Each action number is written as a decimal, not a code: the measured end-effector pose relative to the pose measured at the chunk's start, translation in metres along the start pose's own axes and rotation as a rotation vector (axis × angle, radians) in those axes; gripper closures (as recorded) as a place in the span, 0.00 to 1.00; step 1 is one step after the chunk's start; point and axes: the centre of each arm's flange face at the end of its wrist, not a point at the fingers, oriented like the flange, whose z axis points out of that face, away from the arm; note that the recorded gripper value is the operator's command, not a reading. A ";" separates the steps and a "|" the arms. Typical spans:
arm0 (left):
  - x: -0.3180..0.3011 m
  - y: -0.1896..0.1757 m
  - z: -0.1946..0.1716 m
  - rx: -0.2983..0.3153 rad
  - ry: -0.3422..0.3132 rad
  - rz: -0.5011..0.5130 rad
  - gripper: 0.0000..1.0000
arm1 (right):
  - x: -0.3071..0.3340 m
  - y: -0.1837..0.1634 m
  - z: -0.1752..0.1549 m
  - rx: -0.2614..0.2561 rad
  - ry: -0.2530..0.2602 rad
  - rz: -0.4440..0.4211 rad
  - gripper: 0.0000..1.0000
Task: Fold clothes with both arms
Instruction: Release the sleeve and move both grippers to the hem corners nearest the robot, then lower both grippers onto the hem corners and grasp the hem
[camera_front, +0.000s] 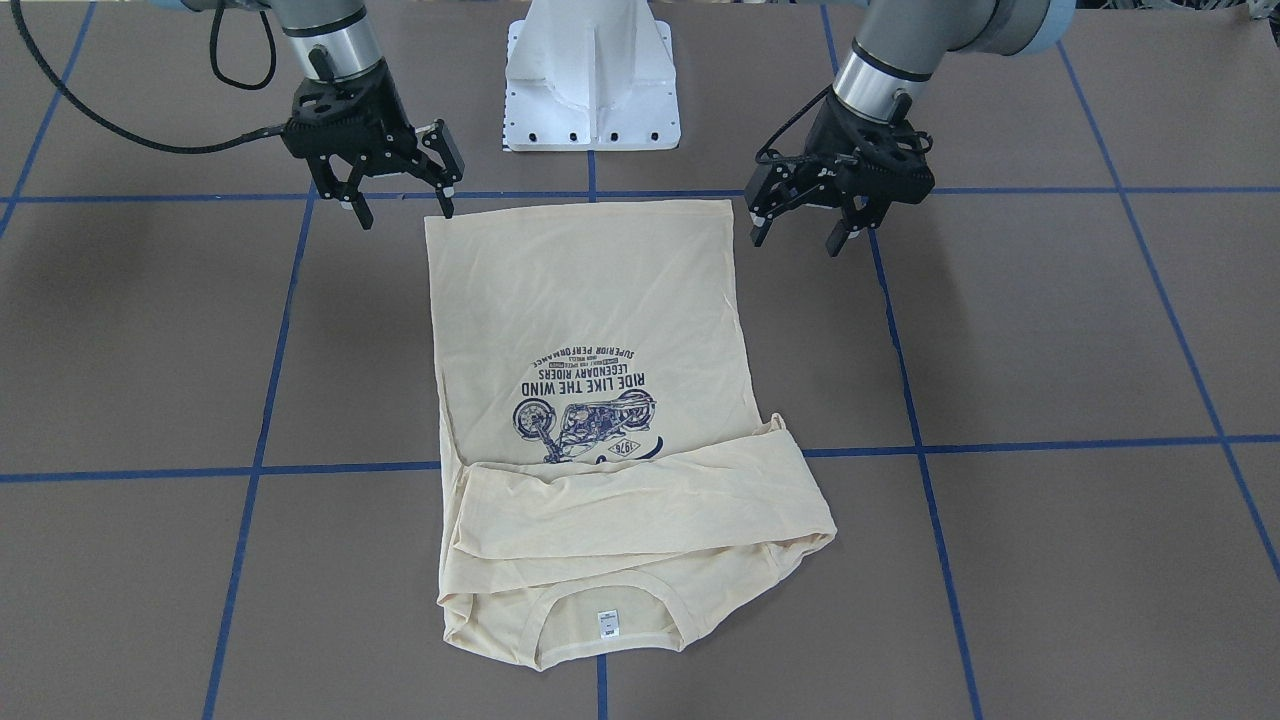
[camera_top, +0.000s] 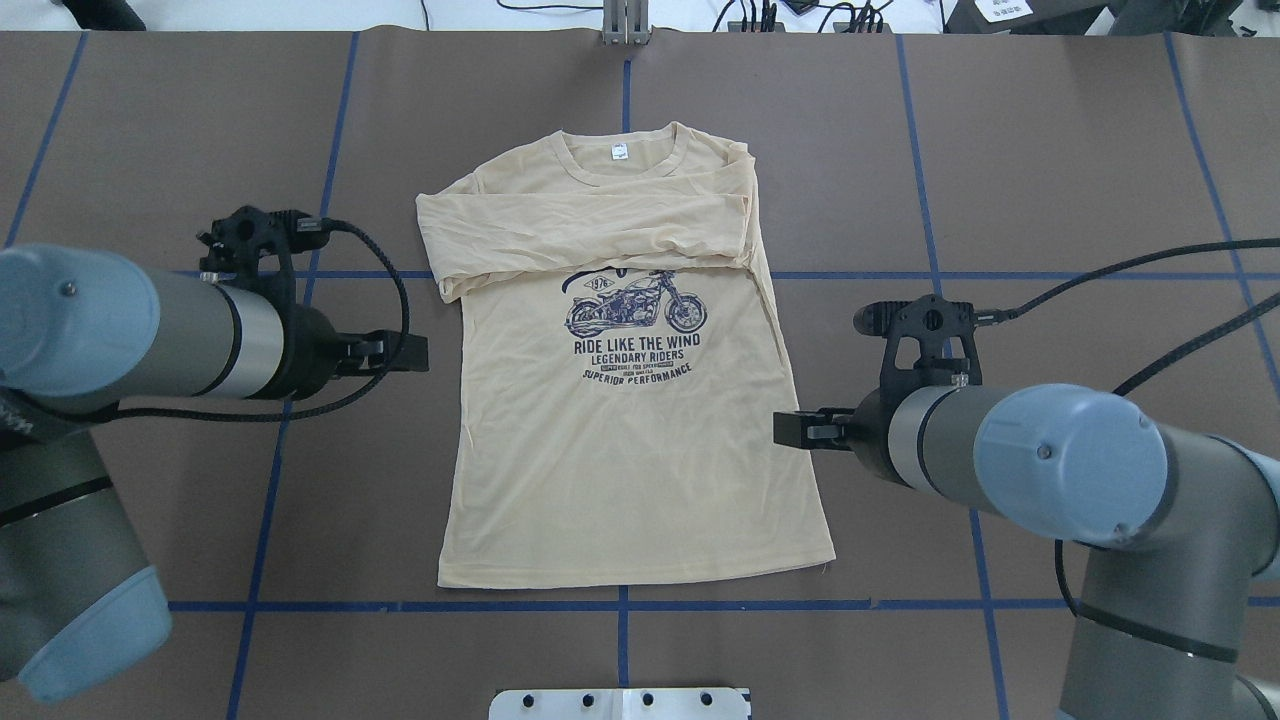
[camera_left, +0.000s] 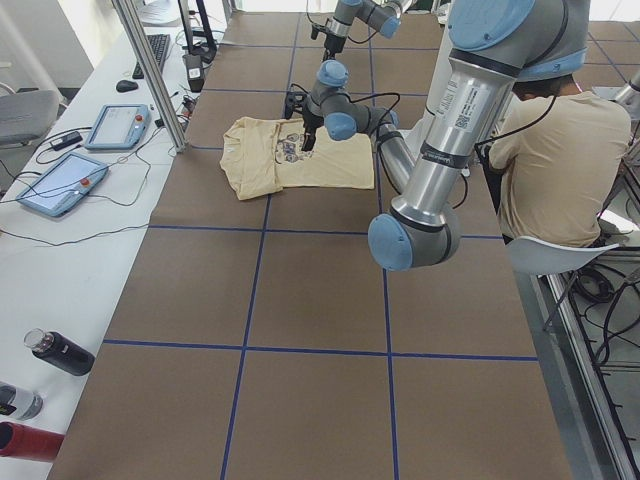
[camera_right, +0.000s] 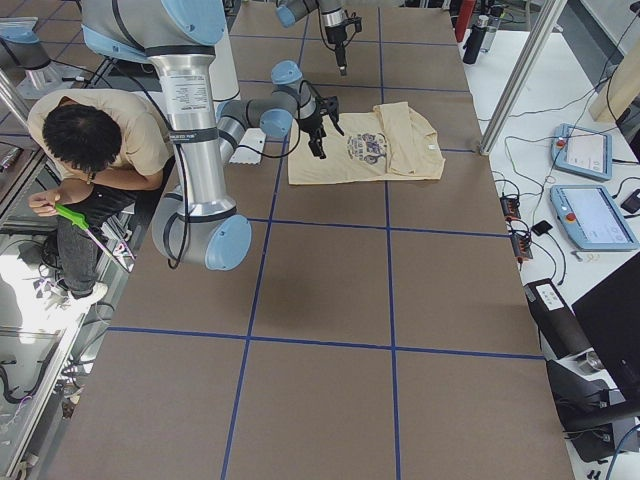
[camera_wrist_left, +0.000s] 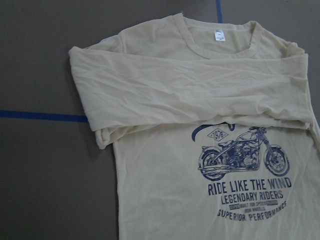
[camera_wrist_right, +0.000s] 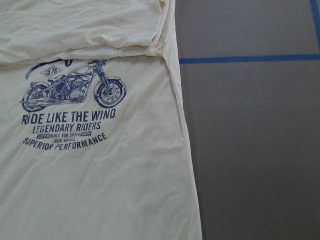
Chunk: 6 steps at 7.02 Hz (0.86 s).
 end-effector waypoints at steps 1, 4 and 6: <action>-0.012 0.029 0.010 -0.022 -0.019 -0.006 0.01 | -0.003 0.013 0.000 0.001 0.017 0.000 0.00; -0.016 0.108 0.050 -0.068 -0.025 -0.064 0.13 | -0.006 0.022 0.000 0.001 0.018 0.001 0.00; -0.003 0.130 0.078 -0.091 -0.035 -0.088 0.31 | -0.007 0.022 -0.001 0.001 0.016 0.002 0.00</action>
